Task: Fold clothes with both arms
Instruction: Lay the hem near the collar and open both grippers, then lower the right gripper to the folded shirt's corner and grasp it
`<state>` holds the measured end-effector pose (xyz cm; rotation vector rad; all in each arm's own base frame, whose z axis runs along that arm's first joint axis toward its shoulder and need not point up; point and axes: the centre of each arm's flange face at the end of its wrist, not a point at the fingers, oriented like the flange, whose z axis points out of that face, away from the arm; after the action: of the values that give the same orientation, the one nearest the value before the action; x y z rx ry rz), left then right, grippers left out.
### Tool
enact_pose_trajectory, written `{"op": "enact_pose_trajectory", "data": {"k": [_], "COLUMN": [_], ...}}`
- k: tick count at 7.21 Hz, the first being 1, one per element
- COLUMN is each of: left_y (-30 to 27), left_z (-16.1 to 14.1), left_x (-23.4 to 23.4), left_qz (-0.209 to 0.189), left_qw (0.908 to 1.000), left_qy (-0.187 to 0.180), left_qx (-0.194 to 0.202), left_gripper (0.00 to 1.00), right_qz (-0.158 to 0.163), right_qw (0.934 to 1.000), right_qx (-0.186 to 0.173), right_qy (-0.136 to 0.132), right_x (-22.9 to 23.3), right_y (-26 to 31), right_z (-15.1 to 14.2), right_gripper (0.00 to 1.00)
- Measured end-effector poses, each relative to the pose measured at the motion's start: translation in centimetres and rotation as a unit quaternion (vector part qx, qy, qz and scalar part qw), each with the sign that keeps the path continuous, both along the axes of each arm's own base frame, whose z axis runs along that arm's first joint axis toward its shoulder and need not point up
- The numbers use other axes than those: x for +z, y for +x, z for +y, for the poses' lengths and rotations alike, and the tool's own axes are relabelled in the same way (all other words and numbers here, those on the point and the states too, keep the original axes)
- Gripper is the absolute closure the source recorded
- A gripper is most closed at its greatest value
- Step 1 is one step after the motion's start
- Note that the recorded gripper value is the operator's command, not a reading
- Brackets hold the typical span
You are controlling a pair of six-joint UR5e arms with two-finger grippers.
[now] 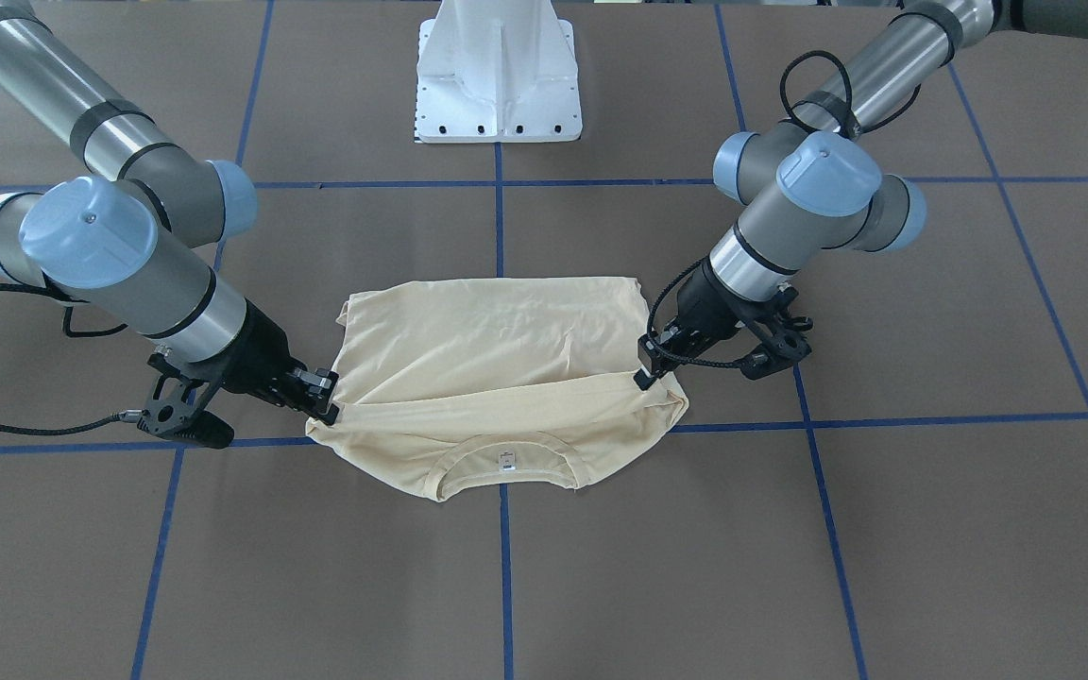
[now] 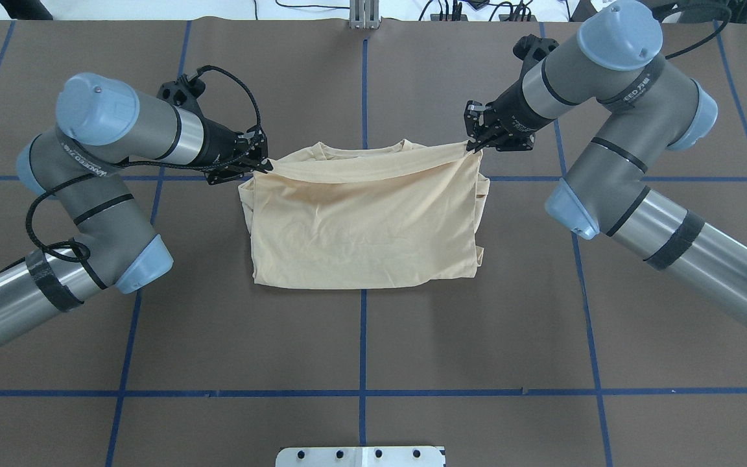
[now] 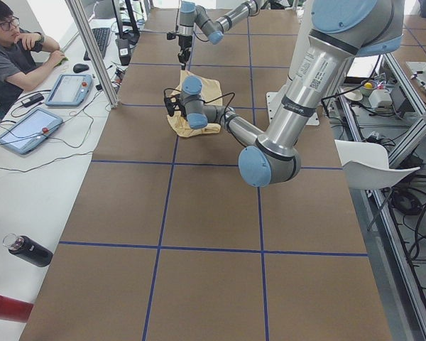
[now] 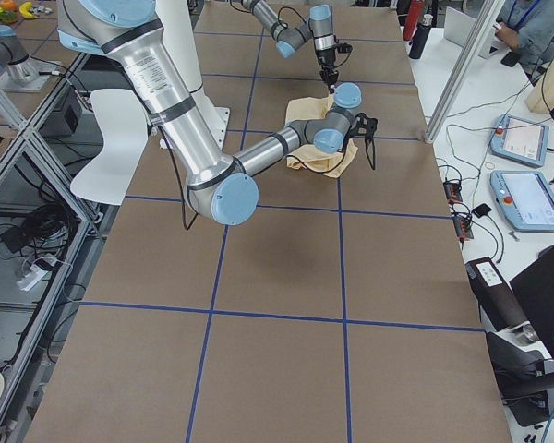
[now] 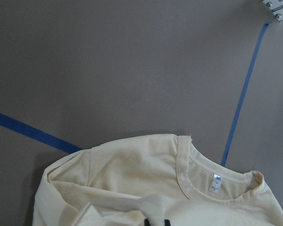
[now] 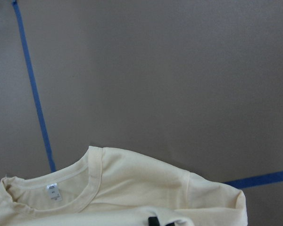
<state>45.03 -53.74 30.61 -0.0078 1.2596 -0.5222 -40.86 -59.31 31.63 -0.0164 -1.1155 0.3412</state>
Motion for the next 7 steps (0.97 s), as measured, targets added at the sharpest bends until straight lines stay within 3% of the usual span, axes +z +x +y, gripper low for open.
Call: {"op": "enact_pose_trajectory", "data": {"k": [2, 3, 4, 5, 7], "left_y": [0.2, 0.2, 0.2, 0.2, 0.0], "left_z": [0.0, 0.0, 0.0, 0.0, -0.4], "left_x": [0.1, 0.1, 0.0, 0.0, 0.1], "left_qz": [-0.001, -0.001, 0.001, 0.001, 0.000], "left_qw": [1.0000, 1.0000, 1.0000, 1.0000, 0.9999], "left_qy": [0.000, 0.001, 0.003, 0.003, 0.001], "left_qx": [0.000, 0.000, 0.000, -0.001, -0.013], "left_gripper": [1.00, 1.00, 0.35, 0.01, 0.00], "right_qz": [0.003, 0.005, 0.007, 0.009, 0.012], "right_qw": [1.0000, 1.0000, 1.0000, 0.9999, 0.9999], "right_qx": [0.003, 0.005, 0.006, 0.007, 0.008], "right_qy": [0.000, 0.000, -0.002, -0.003, -0.008], "right_x": [0.9, 0.9, 0.8, 0.8, 1.2], "right_y": [-0.7, -1.1, -1.5, -1.7, -1.8], "right_z": [-0.8, -1.3, -1.8, -2.0, -2.2], "right_gripper": [1.00, 0.49, 0.01, 0.00, 0.00]}}
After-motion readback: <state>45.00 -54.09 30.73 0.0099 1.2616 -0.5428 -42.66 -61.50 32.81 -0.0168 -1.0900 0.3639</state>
